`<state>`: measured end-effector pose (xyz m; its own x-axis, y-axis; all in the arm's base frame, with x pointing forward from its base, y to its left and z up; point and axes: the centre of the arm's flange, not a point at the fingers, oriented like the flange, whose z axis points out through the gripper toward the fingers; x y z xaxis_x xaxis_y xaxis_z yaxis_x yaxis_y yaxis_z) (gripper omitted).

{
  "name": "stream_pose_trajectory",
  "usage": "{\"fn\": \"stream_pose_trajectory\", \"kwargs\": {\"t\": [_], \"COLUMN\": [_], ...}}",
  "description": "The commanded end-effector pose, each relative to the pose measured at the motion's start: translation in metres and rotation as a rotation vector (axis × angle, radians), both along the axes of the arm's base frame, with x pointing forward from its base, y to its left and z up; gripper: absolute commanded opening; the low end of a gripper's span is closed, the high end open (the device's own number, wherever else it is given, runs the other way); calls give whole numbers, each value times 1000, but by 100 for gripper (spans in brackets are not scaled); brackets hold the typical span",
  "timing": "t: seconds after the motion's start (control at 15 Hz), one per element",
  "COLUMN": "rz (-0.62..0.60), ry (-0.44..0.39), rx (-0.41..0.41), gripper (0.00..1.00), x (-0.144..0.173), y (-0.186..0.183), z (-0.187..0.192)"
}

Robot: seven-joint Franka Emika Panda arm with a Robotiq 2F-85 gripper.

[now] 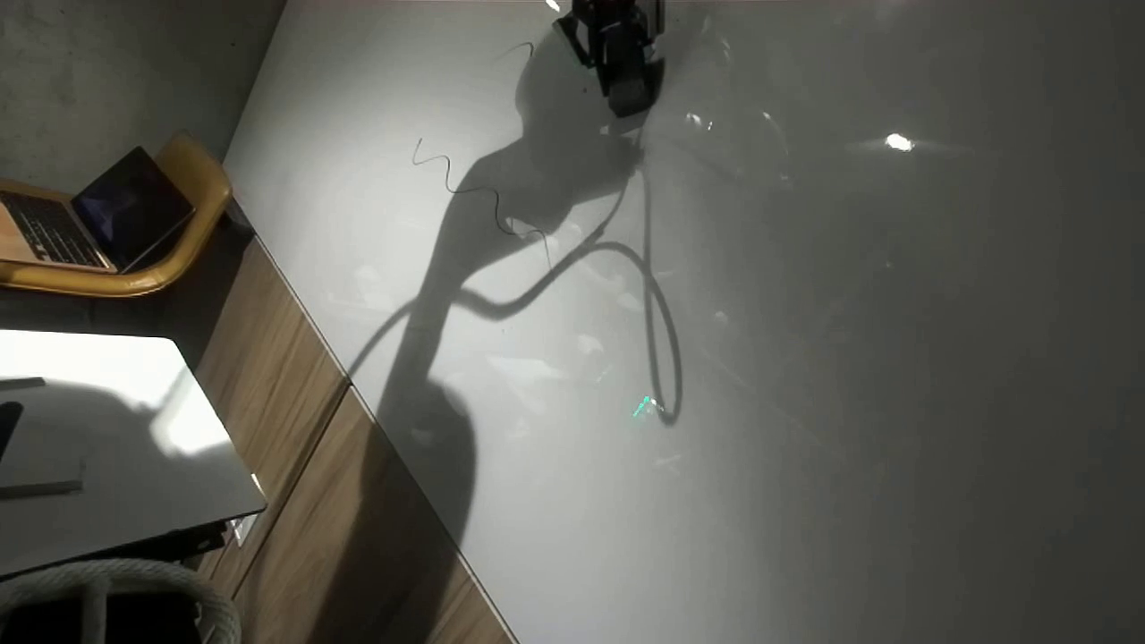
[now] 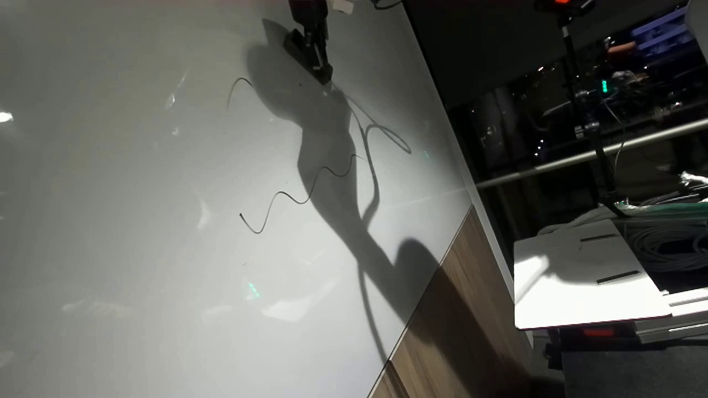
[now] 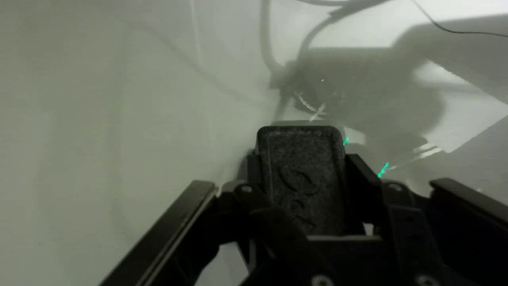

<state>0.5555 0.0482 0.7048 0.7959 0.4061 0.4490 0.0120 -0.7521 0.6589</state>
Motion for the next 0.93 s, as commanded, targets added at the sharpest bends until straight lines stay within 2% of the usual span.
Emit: {"fn": "stream_pose_trajectory", "kwargs": {"t": [0.0,0.2,0.53,0.87], "rz": [15,44,121,201], "ry": [-41,-10,70,115], "rx": [-26,-6,-2,-13], "gripper": [29,29,29,29], "x": [19,28,34,34], "y": [-12,28,126,204], "z": [33,8,-50,-82]}}
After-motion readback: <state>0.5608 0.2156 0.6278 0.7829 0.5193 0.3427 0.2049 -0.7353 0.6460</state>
